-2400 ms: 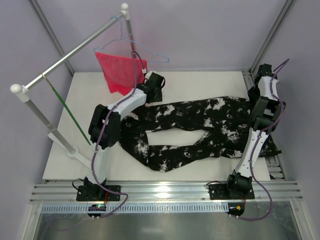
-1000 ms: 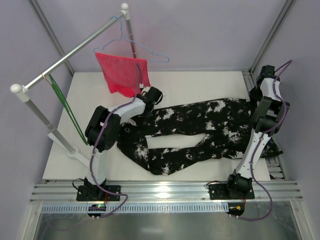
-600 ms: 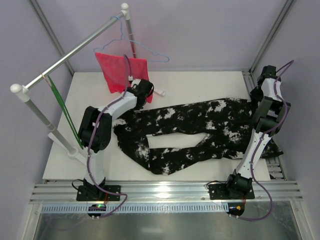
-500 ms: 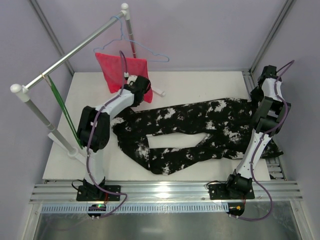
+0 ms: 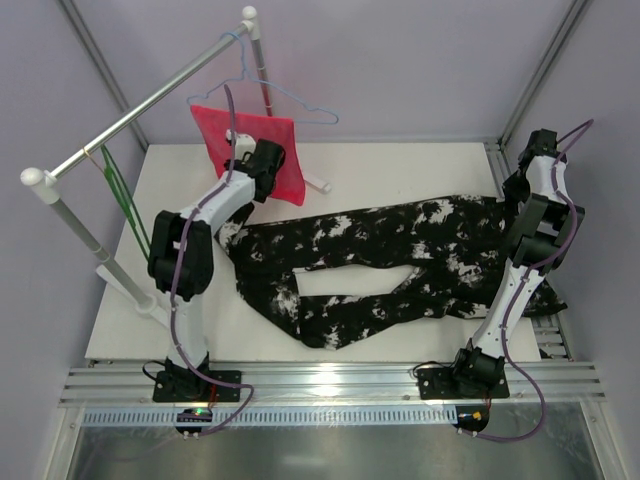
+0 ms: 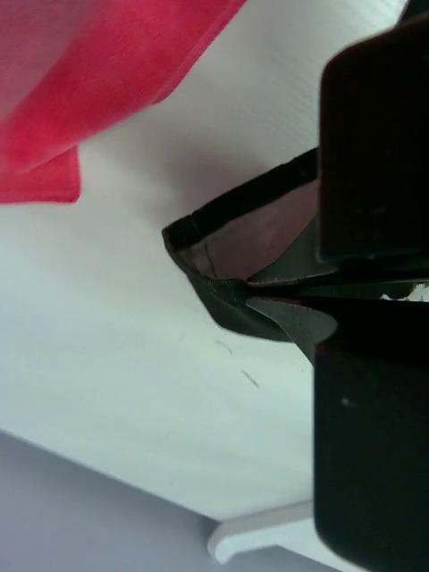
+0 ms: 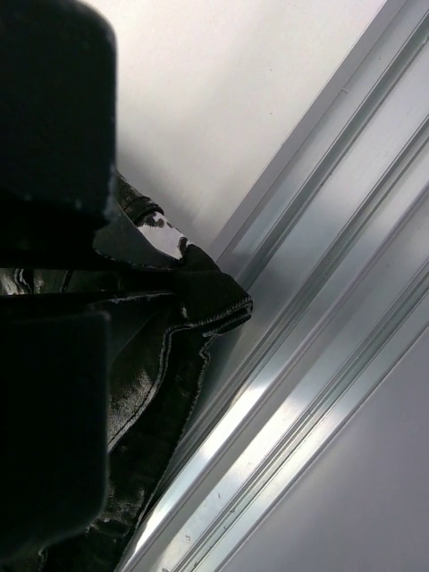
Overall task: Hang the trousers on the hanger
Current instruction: Fold the trousers
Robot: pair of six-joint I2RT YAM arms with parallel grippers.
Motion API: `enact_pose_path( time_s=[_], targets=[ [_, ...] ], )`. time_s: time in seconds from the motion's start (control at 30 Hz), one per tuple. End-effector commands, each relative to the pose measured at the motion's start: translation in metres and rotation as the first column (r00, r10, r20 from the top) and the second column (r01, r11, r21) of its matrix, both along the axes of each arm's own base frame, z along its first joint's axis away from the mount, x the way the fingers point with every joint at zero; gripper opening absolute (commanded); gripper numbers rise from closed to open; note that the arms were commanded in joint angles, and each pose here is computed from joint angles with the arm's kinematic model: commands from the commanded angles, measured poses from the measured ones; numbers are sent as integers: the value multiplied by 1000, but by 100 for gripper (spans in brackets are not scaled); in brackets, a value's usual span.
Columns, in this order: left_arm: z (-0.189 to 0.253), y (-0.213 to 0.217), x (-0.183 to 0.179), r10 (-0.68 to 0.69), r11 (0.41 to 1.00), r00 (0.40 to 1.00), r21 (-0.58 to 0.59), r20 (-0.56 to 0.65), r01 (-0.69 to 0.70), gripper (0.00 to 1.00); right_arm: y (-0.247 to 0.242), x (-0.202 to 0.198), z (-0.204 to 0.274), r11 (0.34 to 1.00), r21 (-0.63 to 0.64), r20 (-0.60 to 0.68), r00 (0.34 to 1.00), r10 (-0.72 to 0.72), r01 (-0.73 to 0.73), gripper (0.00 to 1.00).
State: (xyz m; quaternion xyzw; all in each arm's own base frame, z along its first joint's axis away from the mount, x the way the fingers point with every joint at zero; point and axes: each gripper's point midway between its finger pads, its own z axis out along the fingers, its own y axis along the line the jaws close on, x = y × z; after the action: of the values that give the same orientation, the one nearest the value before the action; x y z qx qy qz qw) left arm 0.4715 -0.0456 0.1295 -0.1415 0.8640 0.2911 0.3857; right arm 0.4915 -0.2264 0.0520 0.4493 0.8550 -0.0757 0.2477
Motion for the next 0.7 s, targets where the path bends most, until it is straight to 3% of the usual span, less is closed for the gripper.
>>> enact_pose_path(
  time_s=[0.0, 0.03, 0.17, 0.3, 0.4, 0.5, 0.57, 0.67],
  targets=[
    [52, 23, -1, 134, 983, 982, 108, 137, -149, 2, -54, 2, 63, 984, -98, 175, 976, -130, 149, 4],
    [51, 25, -4, 142, 981, 981, 112, 132, -158, 4, -54, 3, 64, 984, -98, 179, 975, -129, 149, 4],
    [50, 27, -14, 162, 979, 976, 99, 146, -178, 30, -52, 4, 62, 986, -88, 183, 975, -123, 140, 4],
    [62, 25, -18, 145, 980, 976, 112, 163, -165, 42, -49, 4, 62, 988, -81, 179, 977, -118, 134, 4],
    [66, 15, -17, 111, 988, 981, 91, 159, -127, 45, -46, 4, 62, 989, -67, 181, 977, -117, 131, 4],
    [54, -29, -12, -78, 996, 988, -26, 130, 82, 45, -44, 4, 63, 991, -59, 185, 977, -110, 123, 4],
    [45, -69, -10, -250, 956, 960, -126, 127, 266, 45, -43, 4, 63, 991, -55, 185, 977, -109, 121, 4],
    [8, -95, -26, -316, 933, 948, -167, 34, 317, 33, -41, 4, 63, 993, -49, 187, 977, -100, 111, 4]
  ],
)
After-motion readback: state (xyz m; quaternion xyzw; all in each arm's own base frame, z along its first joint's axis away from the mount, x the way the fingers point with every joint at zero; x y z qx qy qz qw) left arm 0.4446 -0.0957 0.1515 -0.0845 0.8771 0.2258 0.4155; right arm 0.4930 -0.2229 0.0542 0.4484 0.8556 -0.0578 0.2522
